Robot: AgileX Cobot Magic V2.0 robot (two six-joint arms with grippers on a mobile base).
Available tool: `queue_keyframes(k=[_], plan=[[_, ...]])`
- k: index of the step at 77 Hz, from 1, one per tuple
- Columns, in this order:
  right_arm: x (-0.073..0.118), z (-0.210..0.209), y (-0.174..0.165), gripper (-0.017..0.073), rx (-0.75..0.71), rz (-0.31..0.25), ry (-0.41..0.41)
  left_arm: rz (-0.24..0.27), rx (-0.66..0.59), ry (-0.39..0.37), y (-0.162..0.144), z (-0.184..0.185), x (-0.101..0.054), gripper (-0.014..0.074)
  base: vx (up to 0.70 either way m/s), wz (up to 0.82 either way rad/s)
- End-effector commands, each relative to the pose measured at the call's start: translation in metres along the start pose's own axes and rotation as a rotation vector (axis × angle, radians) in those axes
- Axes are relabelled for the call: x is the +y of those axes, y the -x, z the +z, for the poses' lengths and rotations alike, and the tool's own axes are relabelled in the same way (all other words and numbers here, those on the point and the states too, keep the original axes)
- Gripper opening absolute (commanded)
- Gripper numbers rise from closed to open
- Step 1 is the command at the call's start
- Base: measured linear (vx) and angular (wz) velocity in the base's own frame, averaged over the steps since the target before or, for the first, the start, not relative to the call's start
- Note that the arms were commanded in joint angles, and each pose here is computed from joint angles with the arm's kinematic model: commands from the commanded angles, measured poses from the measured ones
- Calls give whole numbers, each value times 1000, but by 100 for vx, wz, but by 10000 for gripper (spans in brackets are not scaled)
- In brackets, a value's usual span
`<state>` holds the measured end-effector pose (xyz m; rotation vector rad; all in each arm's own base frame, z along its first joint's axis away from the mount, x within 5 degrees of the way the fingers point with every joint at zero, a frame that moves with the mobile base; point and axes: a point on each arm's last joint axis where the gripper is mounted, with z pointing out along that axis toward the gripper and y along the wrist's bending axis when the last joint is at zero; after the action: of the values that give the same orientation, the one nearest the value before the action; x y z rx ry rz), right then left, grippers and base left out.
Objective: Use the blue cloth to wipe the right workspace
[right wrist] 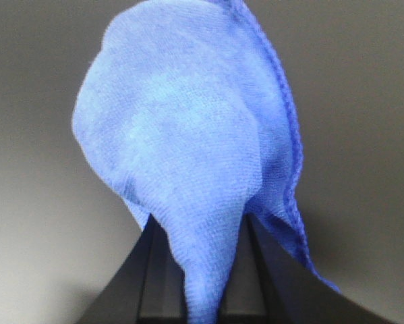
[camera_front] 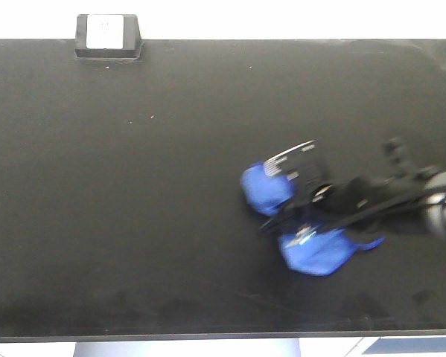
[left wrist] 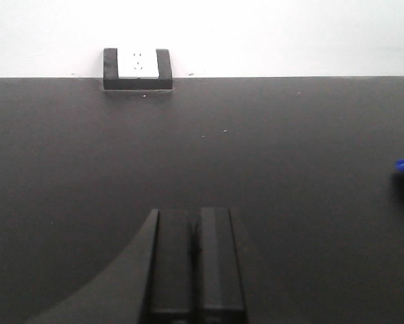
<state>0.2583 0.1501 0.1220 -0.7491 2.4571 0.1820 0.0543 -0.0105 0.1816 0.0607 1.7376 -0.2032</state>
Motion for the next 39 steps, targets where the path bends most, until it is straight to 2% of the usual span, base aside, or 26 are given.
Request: queue_keyframes(k=[1,10,15,28,35,39], plan=[[18,-2,-5,-4,61,-62,62,-3,-106,-9,15,-3,-1,-6,0,0],[5,-2,-3,-4,33,-20,25,-3,-106,-9,15,-3,-1,-6,0,0],[-14,-2,-3,-4,21,28,-15,-3,-106,-9,15,-3,-1,-6,0,0],[-79,-8,-13,-4,-4,208,-155,-3,-106,-9,15,-3,-1,-6,0,0],[-102,-12,-20,1,-9,274,-205,-3,-106,-9,15,-3,-1,-6,0,0],[-108,-14,-22,10,-8,293,-218,-3,-106,-9,15,-3,-1,-6,0,0]])
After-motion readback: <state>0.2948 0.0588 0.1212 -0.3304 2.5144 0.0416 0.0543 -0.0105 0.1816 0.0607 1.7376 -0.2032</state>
